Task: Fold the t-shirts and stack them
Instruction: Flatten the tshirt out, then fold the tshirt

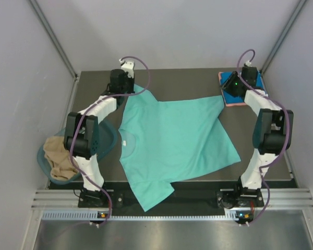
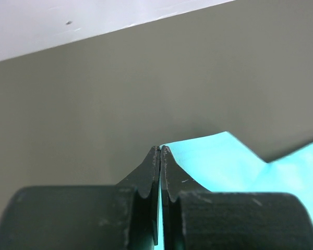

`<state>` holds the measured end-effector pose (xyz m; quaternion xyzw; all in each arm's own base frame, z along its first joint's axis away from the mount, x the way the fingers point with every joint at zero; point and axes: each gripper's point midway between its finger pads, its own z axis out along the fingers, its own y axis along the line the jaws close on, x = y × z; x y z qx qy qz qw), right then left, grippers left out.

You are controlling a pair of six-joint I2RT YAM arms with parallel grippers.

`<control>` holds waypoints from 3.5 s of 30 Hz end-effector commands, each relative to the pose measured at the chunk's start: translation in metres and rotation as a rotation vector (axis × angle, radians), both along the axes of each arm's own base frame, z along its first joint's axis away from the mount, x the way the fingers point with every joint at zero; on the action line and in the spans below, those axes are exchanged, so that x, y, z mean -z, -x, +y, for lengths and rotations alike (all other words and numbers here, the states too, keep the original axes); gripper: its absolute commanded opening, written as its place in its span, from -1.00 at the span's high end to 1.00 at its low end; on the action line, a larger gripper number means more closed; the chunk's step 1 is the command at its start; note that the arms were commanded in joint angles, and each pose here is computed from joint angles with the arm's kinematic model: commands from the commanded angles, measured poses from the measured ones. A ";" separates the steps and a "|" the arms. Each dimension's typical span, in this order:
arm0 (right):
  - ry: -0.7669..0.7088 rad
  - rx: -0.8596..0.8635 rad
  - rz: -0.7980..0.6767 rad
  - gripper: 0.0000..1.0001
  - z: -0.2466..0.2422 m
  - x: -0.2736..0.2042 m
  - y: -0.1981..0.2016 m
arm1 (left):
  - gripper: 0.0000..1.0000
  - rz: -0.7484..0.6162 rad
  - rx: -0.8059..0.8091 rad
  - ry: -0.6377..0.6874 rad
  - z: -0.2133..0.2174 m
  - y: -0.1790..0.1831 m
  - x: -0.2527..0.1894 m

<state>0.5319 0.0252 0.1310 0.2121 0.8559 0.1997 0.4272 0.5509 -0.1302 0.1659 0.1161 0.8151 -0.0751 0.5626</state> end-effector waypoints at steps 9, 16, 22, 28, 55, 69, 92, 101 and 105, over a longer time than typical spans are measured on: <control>-0.024 0.406 0.401 0.24 -0.033 0.038 0.149 | 1.00 -0.002 -0.146 -0.020 0.029 -0.020 -0.020; 0.057 0.515 0.599 0.26 -0.044 0.063 0.244 | 1.00 0.023 -0.220 -0.014 0.039 -0.016 -0.021; 0.103 0.600 0.733 0.26 -0.048 0.087 0.322 | 1.00 0.037 -0.189 0.030 0.030 -0.013 -0.021; 0.051 0.668 0.658 0.24 -0.048 0.101 0.336 | 1.00 0.043 -0.165 0.058 0.025 -0.010 -0.018; 0.090 0.956 0.651 1.00 -0.078 0.096 0.379 | 1.00 0.061 -0.165 0.147 0.016 -0.006 -0.018; 0.025 1.027 0.554 0.11 -0.079 0.050 0.389 | 1.00 0.085 -0.142 0.168 0.010 -0.002 -0.013; -0.062 0.431 0.192 0.18 0.018 -0.077 0.060 | 1.00 0.009 0.114 0.237 -0.025 0.040 -0.058; -0.138 0.527 0.314 0.29 0.027 -0.019 0.027 | 1.00 -0.005 0.158 0.218 -0.026 0.054 -0.063; -0.139 0.536 0.360 0.29 0.031 0.006 0.016 | 1.00 -0.014 0.225 0.235 -0.035 0.066 -0.065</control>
